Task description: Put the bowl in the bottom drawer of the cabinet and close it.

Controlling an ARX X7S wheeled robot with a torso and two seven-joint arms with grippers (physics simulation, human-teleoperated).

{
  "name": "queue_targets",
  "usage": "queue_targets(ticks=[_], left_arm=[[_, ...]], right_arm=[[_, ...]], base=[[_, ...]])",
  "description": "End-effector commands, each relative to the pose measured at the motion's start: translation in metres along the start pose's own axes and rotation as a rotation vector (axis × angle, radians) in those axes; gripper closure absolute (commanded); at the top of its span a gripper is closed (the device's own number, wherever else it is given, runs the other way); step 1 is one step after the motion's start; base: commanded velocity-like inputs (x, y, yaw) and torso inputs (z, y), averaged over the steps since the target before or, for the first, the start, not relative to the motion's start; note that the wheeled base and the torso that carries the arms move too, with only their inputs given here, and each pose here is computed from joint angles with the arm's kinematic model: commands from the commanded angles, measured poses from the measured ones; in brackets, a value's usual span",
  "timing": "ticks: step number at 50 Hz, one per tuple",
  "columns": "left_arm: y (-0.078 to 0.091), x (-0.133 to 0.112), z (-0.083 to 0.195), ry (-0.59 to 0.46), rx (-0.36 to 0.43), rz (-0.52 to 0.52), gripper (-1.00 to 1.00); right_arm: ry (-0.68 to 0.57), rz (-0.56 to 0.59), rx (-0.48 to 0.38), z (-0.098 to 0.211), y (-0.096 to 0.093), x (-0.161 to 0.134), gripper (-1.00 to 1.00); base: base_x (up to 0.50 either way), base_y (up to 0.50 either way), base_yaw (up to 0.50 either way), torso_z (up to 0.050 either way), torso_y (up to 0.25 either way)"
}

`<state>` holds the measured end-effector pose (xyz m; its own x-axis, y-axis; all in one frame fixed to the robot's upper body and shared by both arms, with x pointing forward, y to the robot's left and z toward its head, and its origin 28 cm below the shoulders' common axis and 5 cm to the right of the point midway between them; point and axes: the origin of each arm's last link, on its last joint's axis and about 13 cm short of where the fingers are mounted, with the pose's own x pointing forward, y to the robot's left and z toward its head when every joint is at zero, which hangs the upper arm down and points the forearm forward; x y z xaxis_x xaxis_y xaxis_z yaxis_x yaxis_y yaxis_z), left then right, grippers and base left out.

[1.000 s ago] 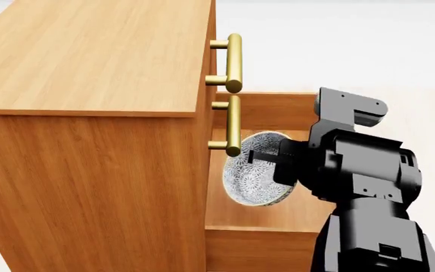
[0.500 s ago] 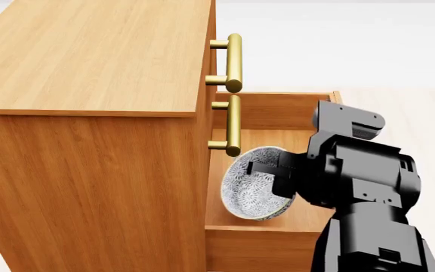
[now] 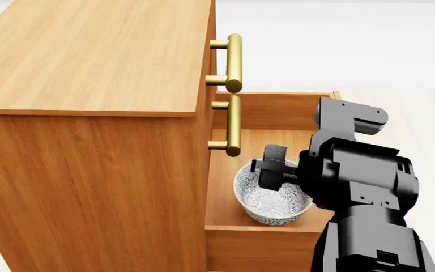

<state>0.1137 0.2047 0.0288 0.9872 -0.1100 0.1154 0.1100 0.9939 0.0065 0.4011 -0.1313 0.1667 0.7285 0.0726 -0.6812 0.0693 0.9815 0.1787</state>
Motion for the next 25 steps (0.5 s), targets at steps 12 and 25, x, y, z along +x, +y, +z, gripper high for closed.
queue_targets(ticks=[12, 25], left_arm=[[0.001, 0.0, 0.001, 0.001, 0.0, 0.0, -1.0], [0.001, 0.0, 0.001, -0.001, 0.002, 0.003, -1.0]], right_arm=[[-0.275, -0.158, -0.253, 0.028, -0.001, -0.003, -1.0], [-0.376, -0.217, -0.257, 0.051, -0.016, -0.017, -1.0]], base=[[0.0, 0.0, 0.0, 0.0, 0.0], [0.0, 0.0, 0.0, 0.0, 0.0]])
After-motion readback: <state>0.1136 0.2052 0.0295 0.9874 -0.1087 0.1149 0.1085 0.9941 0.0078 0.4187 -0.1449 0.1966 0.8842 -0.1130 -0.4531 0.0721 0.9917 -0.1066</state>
